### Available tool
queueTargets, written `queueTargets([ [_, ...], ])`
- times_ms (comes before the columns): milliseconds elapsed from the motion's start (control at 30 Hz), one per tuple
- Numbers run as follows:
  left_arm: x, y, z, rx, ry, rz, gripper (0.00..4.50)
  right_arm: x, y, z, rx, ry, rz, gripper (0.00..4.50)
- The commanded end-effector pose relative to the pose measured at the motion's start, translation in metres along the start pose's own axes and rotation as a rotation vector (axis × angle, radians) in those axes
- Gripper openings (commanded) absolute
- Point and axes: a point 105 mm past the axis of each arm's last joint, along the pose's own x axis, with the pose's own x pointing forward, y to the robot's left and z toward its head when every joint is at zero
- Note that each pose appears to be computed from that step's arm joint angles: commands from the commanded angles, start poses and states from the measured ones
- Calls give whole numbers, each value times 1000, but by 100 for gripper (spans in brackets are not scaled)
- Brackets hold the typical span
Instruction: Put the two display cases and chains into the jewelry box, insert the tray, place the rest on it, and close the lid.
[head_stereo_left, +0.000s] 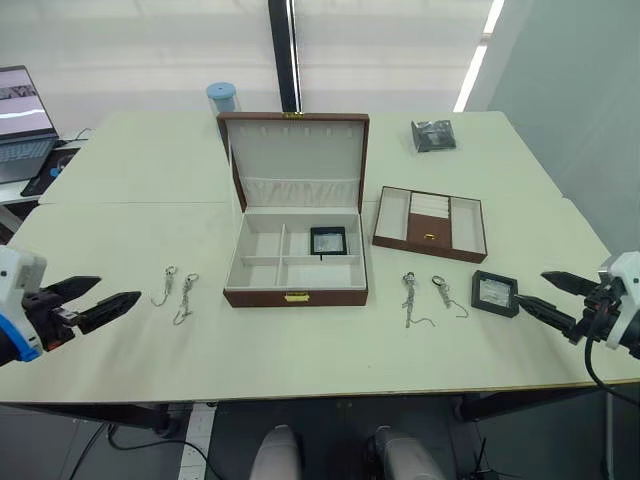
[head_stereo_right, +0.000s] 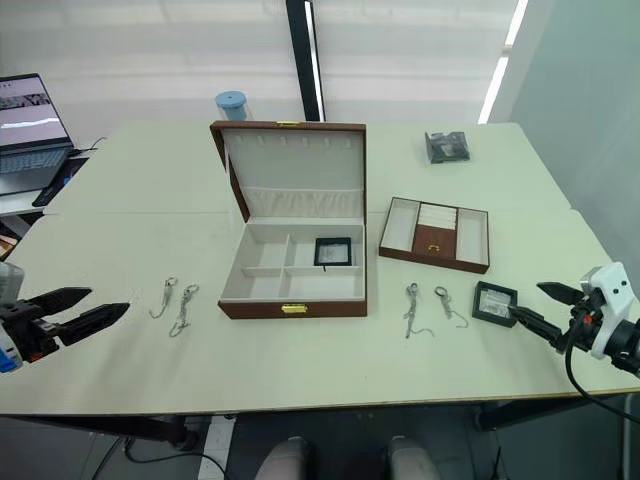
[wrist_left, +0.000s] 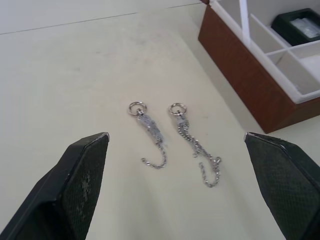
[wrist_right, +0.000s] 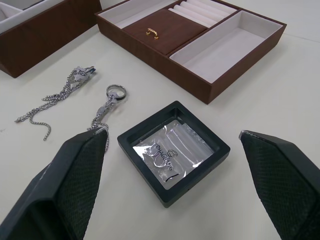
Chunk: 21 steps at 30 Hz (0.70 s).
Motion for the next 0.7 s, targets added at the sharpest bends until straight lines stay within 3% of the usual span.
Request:
queueTargets([
  [33,-13,16,0,37,-23,103,449,-7,-10,9,-61,-22,-40,450],
  [700,-11,12,-12,17,-17,115,449,-7,-20,5,-98,-23,-49,450],
])
